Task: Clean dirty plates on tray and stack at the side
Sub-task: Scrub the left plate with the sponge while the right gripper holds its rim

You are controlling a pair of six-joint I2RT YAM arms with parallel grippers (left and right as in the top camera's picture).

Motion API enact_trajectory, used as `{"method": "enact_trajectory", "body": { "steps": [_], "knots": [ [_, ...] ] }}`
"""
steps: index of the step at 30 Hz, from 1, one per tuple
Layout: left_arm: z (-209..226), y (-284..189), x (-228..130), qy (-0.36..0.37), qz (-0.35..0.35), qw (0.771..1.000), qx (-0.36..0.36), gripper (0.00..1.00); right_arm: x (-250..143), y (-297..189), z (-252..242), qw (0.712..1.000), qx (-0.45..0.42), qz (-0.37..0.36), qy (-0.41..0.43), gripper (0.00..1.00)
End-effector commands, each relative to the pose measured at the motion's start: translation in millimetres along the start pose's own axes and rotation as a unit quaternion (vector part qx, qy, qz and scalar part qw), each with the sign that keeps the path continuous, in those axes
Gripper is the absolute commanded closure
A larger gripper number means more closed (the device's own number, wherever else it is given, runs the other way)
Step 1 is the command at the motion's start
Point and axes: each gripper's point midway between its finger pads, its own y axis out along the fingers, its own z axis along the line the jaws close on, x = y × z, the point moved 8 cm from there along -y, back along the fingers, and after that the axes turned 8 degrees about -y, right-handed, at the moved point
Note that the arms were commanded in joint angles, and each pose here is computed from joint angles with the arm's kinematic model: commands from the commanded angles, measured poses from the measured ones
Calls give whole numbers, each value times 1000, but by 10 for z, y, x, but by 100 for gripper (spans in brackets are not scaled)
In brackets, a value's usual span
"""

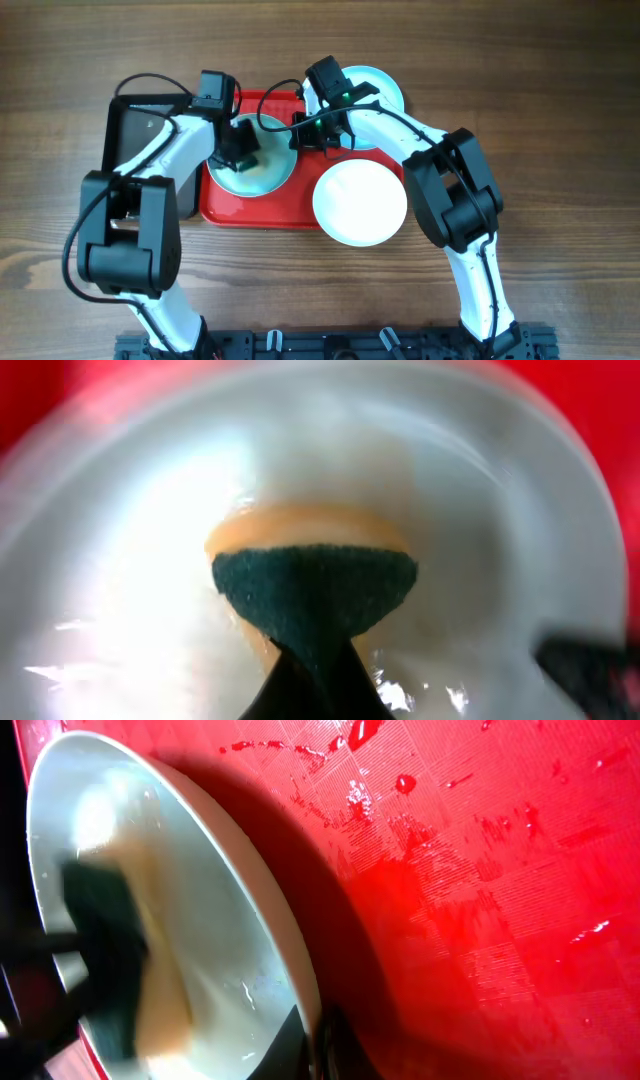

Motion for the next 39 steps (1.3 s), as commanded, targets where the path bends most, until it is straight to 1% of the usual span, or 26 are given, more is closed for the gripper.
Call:
{"method": "enact_trajectory", "body": {
  "steps": [1, 4, 5, 7, 9, 11, 13, 14, 17, 18, 20, 23, 25, 26, 28, 29, 30, 32, 34, 37, 38, 39],
  "knots": [
    [-96, 148, -518, 95, 168, 974, -121, 96, -201, 273, -259, 998, -31, 39, 30, 96],
    [-121, 152, -493, 110, 159, 972, -132, 96, -197, 272, -257, 998, -31, 38, 30, 96],
    [-147, 160, -452, 115, 145, 973, -139, 96, -196, 271, -256, 998, -31, 38, 30, 96],
    [-220, 183, -302, 127, 96, 976, -150, 96, -197, 272, -257, 998, -31, 38, 30, 96],
    [-212, 218, -87, 97, 22, 989, -108, 96, -196, 271, -257, 998, -31, 38, 30, 96],
    [-141, 219, 159, 44, -72, 996, -40, 96, -195, 271, -260, 998, -33, 37, 30, 96],
    [-21, 181, 334, -10, -152, 988, 32, 96, -197, 271, -260, 998, -32, 37, 30, 96],
    [59, 159, 372, -32, -179, 981, 70, 96, -195, 272, -261, 998, -33, 37, 29, 96],
    [258, 96, 355, -64, -203, 963, 162, 96, -195, 273, -261, 998, -33, 37, 29, 96],
    [351, 36, 322, -83, -204, 953, 210, 96, -195, 273, -262, 998, -33, 37, 29, 96],
    [431, -49, 261, -82, -185, 944, 259, 96, -192, 273, -263, 998, -34, 36, 29, 96],
    [430, -115, 157, -68, -133, 950, 276, 96, -188, 271, -261, 998, -33, 35, 29, 96],
    [349, -101, 50, -26, -71, 965, 250, 96, -189, 273, -262, 998, -33, 35, 29, 96],
    [290, -71, -17, -1, -36, 974, 223, 96, -189, 273, -262, 998, -33, 35, 29, 96],
    [130, -13, -160, 48, 36, 988, 142, 96, -189, 272, -261, 998, -33, 35, 29, 96],
    [39, 5, -224, 73, 66, 990, 95, 96, -189, 272, -261, 998, -33, 35, 29, 96],
    [-89, 13, -304, 112, 102, 988, 28, 96, -190, 273, -262, 998, -34, 35, 29, 96],
    [-239, 7, -379, 151, 130, 979, -47, 96, -190, 272, -261, 998, -33, 35, 28, 96],
    [-362, 12, -380, 173, 124, 973, -88, 96, -190, 273, -261, 998, -33, 35, 29, 96],
    [-459, 40, -289, 189, 89, 972, -105, 96, -190, 271, -260, 998, -33, 35, 29, 96],
    [-498, 63, -211, 196, 63, 972, -110, 96, -190, 273, -262, 998, -33, 36, 29, 96],
    [-507, 110, -77, 198, 17, 976, -91, 96, -192, 271, -262, 998, -34, 36, 29, 96]
  ]
}}
